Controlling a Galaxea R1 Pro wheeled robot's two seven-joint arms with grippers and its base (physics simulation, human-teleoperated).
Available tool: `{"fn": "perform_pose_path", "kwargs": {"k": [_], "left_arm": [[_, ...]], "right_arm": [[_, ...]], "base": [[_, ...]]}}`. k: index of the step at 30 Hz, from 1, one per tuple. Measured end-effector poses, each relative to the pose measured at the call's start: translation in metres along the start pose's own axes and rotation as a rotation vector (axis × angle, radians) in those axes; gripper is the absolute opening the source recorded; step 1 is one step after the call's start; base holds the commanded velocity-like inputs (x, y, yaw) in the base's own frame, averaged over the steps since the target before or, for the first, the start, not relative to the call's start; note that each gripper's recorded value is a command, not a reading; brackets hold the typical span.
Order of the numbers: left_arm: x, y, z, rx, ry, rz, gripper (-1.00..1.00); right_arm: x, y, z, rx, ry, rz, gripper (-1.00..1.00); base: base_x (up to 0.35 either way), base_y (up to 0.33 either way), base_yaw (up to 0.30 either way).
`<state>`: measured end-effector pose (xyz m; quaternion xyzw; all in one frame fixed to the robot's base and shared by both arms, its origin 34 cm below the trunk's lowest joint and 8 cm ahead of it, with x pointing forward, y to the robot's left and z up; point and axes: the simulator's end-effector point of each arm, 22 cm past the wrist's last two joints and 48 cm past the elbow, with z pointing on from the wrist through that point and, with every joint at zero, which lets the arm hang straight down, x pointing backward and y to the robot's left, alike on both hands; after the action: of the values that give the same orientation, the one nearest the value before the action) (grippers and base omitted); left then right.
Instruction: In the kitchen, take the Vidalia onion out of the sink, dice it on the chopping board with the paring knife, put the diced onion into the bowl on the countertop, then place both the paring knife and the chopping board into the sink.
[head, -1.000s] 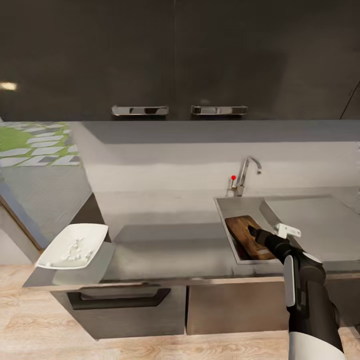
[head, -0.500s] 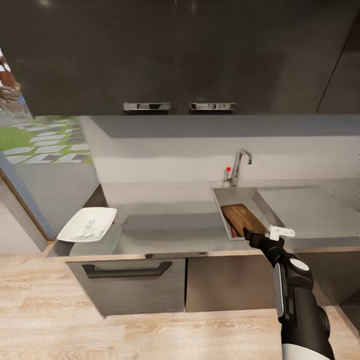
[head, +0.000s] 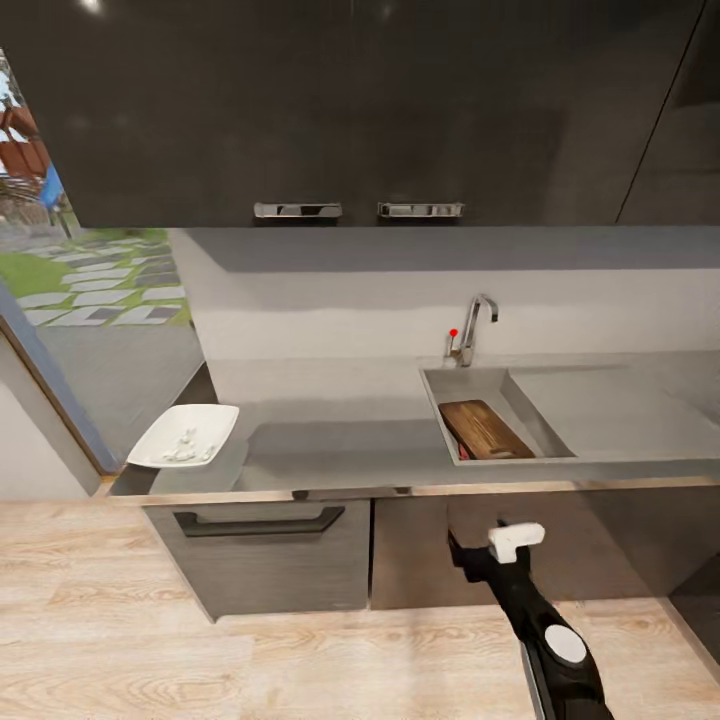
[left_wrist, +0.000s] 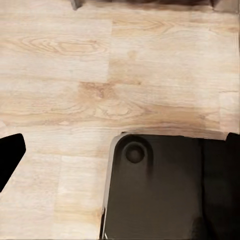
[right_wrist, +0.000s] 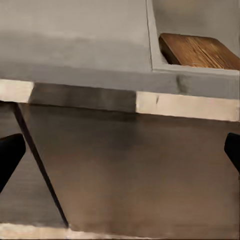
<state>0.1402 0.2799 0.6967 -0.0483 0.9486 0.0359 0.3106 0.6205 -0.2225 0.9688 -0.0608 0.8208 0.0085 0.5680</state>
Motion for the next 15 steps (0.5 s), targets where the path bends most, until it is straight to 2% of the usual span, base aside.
{"fn": "perform_pose_path", "kwargs": {"k": [4, 9, 11, 14, 15], "left_arm": [[-0.033, 0.005, 0.012, -0.009, -0.076, 0.005, 1.0], [-0.043, 0.006, 0.015, -0.013, -0.101, 0.006, 1.0], [-0.043, 0.006, 0.015, -0.013, -0.1, 0.005, 1.0], [-0.042, 0.006, 0.014, -0.014, -0.099, 0.005, 1.0], [-0.042, 0.006, 0.014, -0.014, -0.097, 0.004, 1.0]], "right_arm": [[0.044, 0.011, -0.028, -0.018, 0.028, -0.02, 1.0], [0.119, 0.04, -0.049, -0.078, 0.094, -0.011, 1.0], [0.17, 0.063, -0.062, -0.12, 0.141, 0.005, 1.0], [0.23, 0.085, -0.084, -0.144, 0.234, 0.037, 1.0], [0.262, 0.096, -0.1, -0.155, 0.298, 0.056, 1.0]], "base": [[0.0, 0.0, 0.0], [0.0, 0.0, 0.0], [0.0, 0.0, 0.0], [0.0, 0.0, 0.0], [0.0, 0.0, 0.0]]}}
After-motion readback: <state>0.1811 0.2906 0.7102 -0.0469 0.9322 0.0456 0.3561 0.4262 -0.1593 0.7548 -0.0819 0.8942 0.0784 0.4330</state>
